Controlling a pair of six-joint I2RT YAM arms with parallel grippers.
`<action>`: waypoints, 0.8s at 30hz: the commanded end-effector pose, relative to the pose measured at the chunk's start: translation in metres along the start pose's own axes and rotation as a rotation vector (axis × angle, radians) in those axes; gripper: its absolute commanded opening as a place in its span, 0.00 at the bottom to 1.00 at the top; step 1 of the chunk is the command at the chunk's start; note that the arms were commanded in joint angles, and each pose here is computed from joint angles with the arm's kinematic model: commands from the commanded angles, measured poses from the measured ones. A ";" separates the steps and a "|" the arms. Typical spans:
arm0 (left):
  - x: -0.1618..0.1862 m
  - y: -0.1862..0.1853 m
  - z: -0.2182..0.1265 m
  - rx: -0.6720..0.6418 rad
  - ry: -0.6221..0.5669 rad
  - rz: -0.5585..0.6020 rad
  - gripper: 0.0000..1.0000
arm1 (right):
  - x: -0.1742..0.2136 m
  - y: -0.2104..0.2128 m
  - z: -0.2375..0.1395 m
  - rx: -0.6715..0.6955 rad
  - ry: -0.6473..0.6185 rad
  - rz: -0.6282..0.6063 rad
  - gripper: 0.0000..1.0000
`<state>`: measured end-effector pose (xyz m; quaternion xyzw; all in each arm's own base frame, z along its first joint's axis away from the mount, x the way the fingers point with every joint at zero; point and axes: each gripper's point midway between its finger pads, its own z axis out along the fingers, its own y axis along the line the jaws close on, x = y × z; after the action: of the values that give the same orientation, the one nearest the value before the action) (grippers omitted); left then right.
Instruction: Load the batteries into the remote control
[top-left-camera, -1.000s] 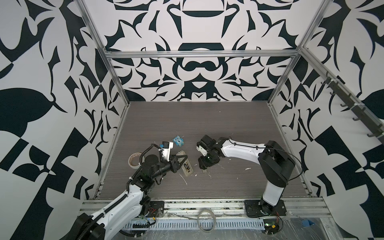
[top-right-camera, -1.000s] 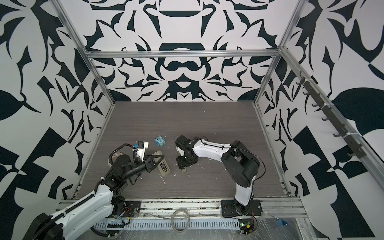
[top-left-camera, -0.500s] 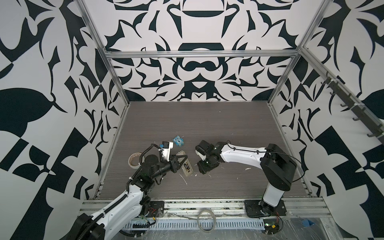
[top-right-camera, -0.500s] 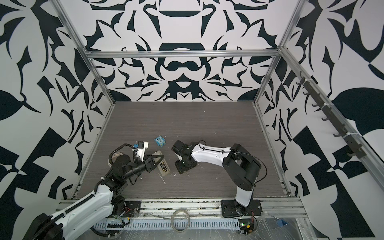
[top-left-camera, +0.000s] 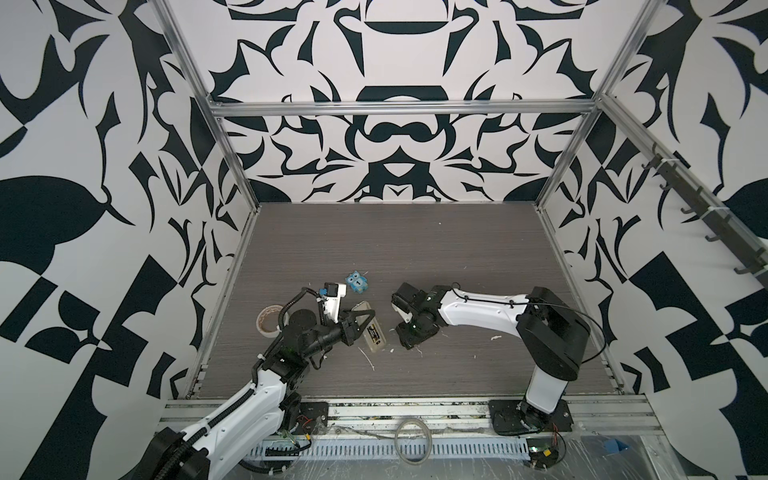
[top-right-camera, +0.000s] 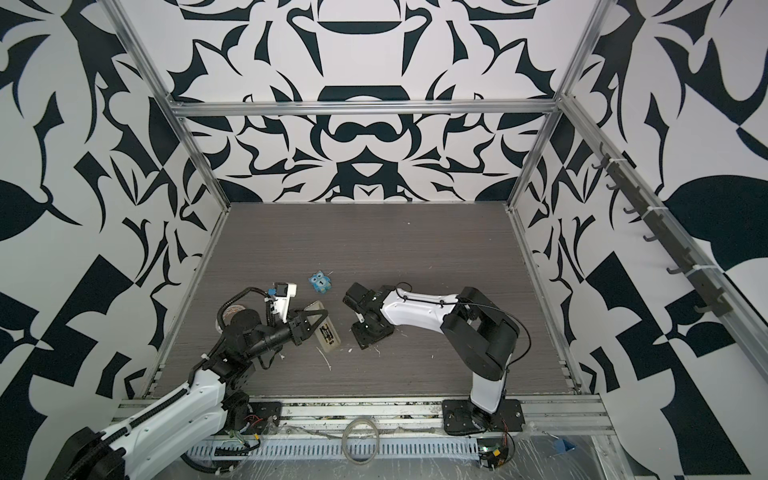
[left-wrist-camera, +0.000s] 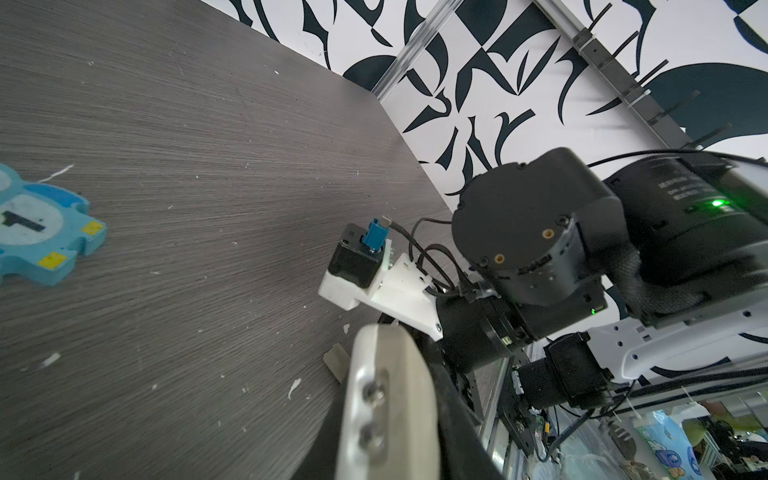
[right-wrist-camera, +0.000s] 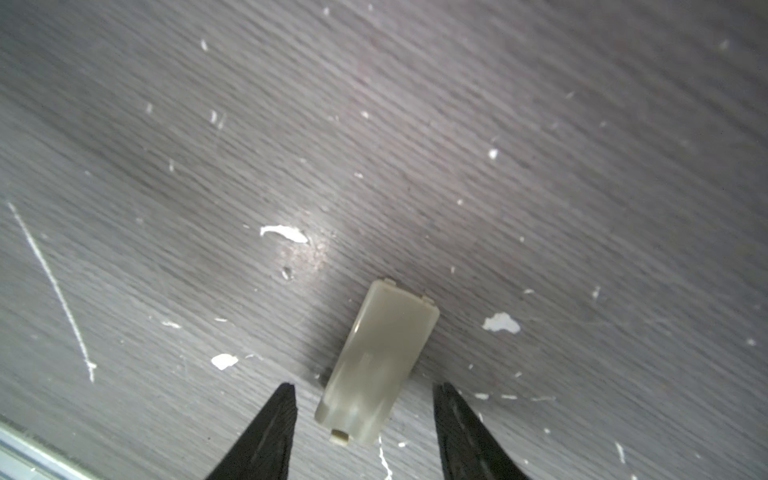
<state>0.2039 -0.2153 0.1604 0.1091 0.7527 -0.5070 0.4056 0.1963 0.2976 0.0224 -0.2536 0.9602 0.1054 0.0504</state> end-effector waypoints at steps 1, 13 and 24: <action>0.000 -0.001 -0.001 0.006 -0.009 0.012 0.00 | 0.004 0.001 0.001 0.002 0.004 0.006 0.55; -0.001 0.000 0.000 0.004 -0.008 0.010 0.00 | 0.010 0.002 0.004 0.005 0.025 -0.001 0.45; 0.000 0.001 0.001 0.004 -0.004 0.008 0.00 | 0.015 -0.003 0.001 0.026 0.032 -0.003 0.34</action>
<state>0.2047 -0.2157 0.1555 0.1070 0.7582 -0.5044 0.3991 0.1898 0.2959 0.0186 -0.2544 0.9608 0.1014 0.0437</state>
